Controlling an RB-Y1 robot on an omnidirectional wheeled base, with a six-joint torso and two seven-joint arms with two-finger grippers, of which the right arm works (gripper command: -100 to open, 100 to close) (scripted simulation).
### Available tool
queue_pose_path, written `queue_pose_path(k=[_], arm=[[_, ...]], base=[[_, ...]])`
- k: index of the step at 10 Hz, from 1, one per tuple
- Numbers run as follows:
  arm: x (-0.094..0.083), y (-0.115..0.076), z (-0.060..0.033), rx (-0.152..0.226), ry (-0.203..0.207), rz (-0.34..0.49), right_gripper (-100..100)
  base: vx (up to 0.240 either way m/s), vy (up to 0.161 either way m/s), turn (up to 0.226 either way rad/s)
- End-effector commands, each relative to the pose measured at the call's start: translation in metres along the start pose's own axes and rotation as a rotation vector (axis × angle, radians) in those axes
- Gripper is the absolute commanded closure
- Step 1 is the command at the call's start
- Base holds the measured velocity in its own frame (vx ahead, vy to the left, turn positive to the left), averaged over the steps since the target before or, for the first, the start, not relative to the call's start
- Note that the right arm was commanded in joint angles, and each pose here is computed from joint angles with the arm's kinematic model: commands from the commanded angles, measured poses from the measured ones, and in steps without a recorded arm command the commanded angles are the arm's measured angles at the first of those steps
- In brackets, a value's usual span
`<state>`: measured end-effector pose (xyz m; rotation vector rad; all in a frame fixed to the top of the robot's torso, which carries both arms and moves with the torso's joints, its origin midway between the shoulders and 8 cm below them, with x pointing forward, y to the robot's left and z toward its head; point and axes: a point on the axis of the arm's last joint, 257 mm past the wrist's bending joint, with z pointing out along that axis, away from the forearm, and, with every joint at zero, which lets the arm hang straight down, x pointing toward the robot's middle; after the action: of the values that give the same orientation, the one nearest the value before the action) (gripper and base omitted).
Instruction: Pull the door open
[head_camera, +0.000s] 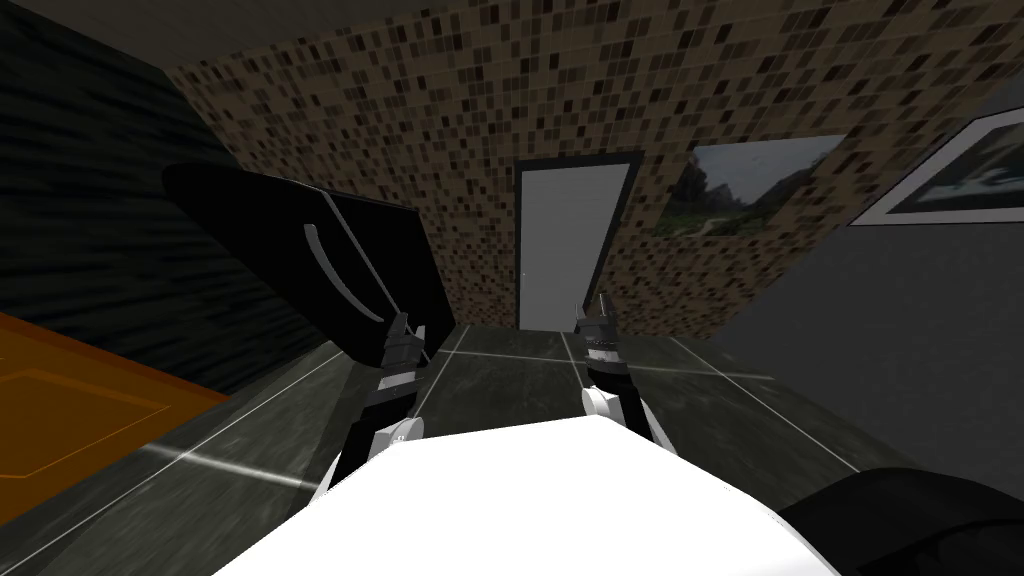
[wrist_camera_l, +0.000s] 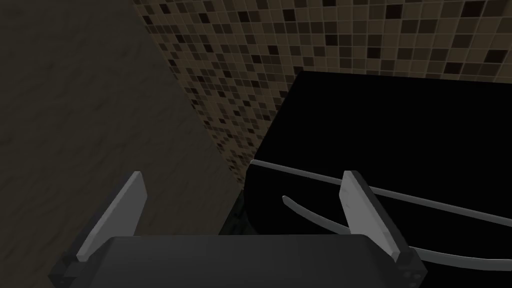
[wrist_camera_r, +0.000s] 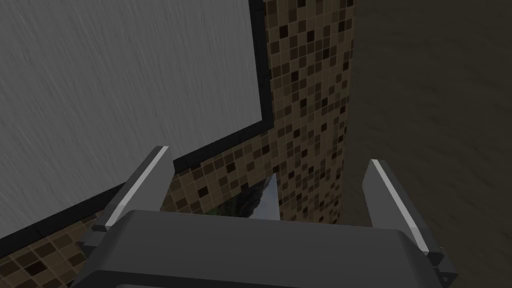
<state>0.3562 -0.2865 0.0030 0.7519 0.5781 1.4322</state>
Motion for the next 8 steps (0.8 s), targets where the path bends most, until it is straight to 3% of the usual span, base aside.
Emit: queue_pose_path(k=[1, 8], arm=[[-0.002, -0.01, -0.0018, 0.013, -0.001, 0.034, -100], [-0.015, -0.058, -0.0122, 0.077, -0.028, 0.202, -100]], base=[[0.067, 0.011, 0.084], [0.14, -0.009, 0.065]])
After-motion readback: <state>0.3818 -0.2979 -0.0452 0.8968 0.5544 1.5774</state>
